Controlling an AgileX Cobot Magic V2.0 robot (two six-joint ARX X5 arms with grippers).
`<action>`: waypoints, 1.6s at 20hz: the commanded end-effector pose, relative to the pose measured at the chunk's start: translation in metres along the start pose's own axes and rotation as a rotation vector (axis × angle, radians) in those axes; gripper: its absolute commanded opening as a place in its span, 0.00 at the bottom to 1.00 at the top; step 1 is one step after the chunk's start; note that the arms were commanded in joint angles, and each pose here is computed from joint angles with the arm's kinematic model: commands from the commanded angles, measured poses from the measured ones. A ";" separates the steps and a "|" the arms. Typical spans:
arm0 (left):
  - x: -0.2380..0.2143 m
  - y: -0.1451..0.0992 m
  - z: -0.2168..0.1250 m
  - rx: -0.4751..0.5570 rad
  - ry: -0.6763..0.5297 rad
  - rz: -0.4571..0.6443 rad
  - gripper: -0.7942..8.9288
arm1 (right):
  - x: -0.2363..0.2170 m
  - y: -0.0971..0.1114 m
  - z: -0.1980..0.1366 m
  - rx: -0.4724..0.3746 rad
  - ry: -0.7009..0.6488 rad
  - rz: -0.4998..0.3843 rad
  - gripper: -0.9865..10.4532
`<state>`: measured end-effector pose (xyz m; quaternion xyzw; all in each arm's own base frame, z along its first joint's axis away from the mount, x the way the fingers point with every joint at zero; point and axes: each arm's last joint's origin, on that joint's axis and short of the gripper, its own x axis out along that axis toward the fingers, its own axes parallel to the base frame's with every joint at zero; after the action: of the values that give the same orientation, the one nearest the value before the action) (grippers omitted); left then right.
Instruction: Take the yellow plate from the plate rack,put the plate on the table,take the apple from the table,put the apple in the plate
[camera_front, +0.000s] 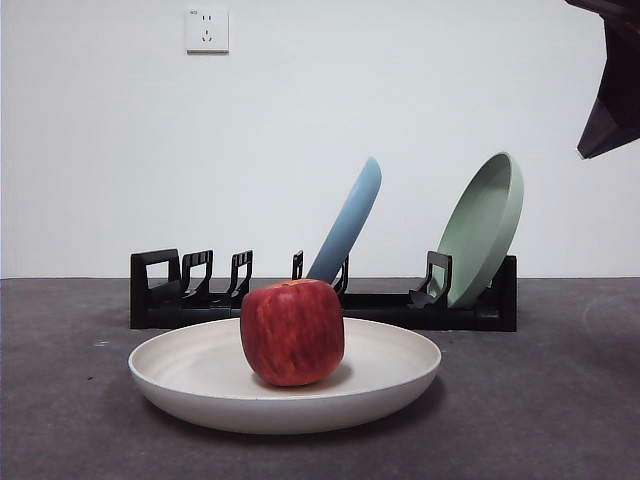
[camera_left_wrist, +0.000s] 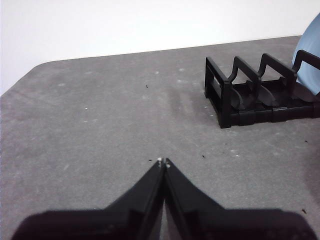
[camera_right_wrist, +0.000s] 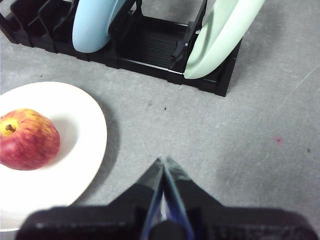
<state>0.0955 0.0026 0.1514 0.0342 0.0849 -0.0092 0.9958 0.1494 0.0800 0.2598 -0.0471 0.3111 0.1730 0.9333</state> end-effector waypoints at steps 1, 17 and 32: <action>0.001 0.000 -0.005 -0.021 0.015 0.001 0.08 | 0.000 0.000 0.000 0.009 -0.004 -0.002 0.09; 0.001 0.000 -0.004 -0.033 0.008 0.002 0.08 | 0.000 0.000 0.000 0.009 -0.003 -0.002 0.09; 0.001 0.000 -0.004 -0.033 0.008 0.002 0.08 | -0.060 -0.049 -0.045 0.032 -0.586 -0.240 0.09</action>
<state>0.0955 0.0026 0.1515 0.0215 0.0848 -0.0081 0.9961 0.0947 0.0076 0.2650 -0.0130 0.0138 0.0633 0.9978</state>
